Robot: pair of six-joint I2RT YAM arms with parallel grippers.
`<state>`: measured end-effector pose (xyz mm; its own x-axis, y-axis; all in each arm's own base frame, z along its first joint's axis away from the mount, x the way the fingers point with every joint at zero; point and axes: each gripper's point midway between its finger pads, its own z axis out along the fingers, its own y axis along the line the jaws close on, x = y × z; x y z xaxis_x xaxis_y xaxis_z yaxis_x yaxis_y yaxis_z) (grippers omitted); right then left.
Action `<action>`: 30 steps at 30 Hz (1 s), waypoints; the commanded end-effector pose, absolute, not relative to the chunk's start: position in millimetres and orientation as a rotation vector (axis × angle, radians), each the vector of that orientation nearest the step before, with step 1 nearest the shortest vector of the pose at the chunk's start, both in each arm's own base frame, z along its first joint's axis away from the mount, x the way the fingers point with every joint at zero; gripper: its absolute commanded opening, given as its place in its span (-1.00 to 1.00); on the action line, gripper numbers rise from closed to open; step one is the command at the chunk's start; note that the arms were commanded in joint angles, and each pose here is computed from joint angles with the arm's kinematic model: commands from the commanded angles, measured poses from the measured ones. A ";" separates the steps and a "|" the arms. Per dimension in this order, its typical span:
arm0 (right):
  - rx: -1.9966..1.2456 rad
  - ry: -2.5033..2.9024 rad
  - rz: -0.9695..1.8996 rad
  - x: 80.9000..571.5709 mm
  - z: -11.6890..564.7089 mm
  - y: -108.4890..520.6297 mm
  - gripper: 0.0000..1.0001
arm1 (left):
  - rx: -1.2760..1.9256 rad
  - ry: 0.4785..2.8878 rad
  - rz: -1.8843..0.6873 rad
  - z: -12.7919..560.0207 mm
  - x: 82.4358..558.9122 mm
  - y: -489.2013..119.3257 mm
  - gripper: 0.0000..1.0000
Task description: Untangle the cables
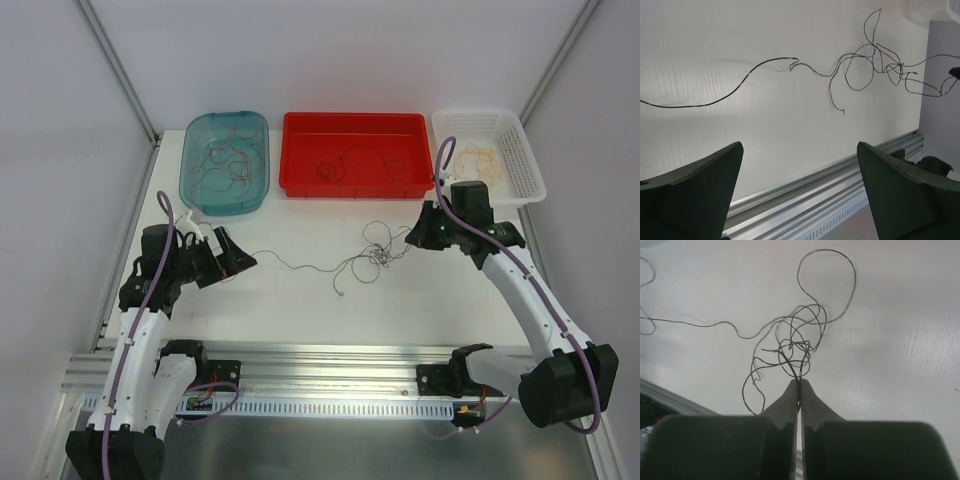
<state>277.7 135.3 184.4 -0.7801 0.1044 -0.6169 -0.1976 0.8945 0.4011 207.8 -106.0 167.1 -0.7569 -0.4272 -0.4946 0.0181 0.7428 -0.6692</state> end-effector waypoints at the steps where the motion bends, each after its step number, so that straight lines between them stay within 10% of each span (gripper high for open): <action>1: 0.046 2.389 0.505 284.2 174.4 115.3 -0.99 | -0.433 2.316 -0.802 156.2 206.1 -94.5 0.98; 6: 0.088 2.510 0.350 275.7 148.7 93.1 -0.84 | -0.411 2.321 -0.873 168.3 207.5 -104.5 0.98; 13: 0.222 2.501 0.008 274.1 150.1 50.0 0.24 | -0.191 2.330 -0.925 205.0 208.7 -144.9 0.98; 30: -0.285 2.476 0.587 271.6 139.2 200.5 0.12 | 0.324 2.594 -0.629 130.0 259.6 -275.9 0.74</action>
<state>267.7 170.3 146.3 -0.8089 -0.0735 -0.5834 -0.2769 0.9228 0.2678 240.6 -260.1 134.6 -0.9078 0.0521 -0.4162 0.2502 0.8636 -0.4378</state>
